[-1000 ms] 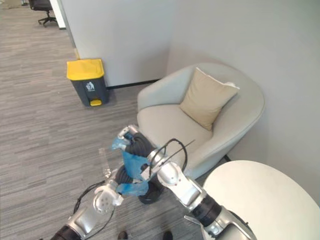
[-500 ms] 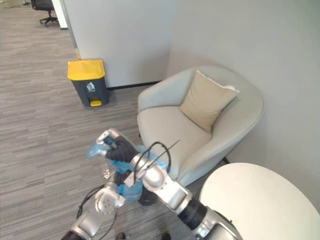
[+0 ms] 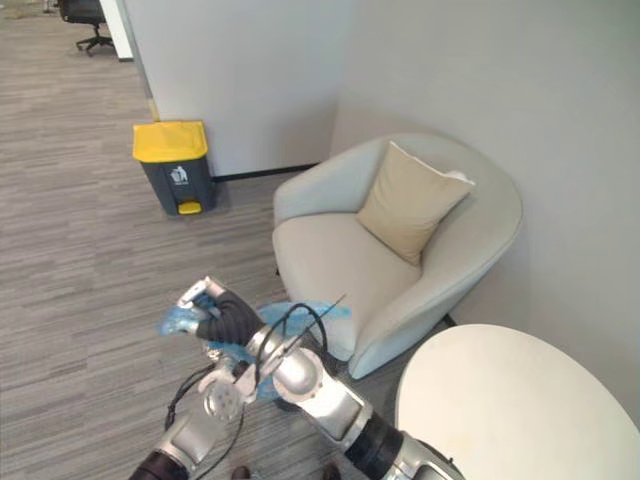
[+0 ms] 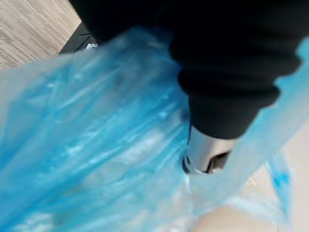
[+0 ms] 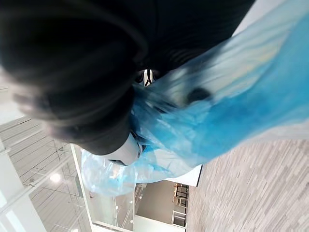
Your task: Gather rubbish on tea table into small bin, then transfer packed bag to large trash can.
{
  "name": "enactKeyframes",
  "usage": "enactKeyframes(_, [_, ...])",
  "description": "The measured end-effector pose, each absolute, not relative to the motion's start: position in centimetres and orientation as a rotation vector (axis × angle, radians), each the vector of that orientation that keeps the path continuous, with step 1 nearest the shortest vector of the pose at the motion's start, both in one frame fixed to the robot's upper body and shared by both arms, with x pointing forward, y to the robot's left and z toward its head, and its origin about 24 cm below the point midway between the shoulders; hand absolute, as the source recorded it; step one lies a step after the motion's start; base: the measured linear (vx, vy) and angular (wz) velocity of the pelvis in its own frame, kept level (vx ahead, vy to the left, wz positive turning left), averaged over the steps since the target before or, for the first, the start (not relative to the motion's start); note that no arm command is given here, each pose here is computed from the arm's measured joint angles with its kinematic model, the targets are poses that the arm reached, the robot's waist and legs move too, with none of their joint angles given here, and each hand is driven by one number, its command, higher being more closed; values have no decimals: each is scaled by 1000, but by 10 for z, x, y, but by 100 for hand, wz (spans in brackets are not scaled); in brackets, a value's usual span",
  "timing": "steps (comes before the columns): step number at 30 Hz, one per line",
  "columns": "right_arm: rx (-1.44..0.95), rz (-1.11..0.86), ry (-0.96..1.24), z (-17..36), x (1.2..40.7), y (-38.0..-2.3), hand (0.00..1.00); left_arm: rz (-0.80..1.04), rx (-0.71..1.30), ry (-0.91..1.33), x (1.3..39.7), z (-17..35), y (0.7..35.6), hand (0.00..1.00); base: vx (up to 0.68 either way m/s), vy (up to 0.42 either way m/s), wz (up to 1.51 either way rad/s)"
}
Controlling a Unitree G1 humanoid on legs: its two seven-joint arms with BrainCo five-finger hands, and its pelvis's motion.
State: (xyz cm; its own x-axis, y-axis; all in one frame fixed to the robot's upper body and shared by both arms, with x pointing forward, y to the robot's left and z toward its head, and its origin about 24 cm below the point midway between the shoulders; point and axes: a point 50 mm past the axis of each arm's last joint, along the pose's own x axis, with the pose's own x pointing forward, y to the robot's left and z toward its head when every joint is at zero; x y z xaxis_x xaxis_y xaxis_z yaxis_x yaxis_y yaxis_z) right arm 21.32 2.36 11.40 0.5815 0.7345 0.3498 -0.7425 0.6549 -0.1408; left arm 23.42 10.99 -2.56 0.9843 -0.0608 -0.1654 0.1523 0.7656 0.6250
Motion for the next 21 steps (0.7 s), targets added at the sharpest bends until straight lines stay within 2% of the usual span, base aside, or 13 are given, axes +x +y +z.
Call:
enactKeyframes(10, [36,770,-310,93,214,5,100,-34,617,180,237,-25,126,100,0,0,0])
enactKeyframes(14, [-75,720,-291,81,222,-6,100,-12,584,205,235,-28,130,100,0,0,0])
enactKeyframes(15, [-114,716,-296,79,222,-8,0,-10,582,215,233,-30,131,100,0,0,0])
enactKeyframes(21, [-343,637,-296,64,229,-33,0,15,538,260,226,-36,138,100,0,0,0])
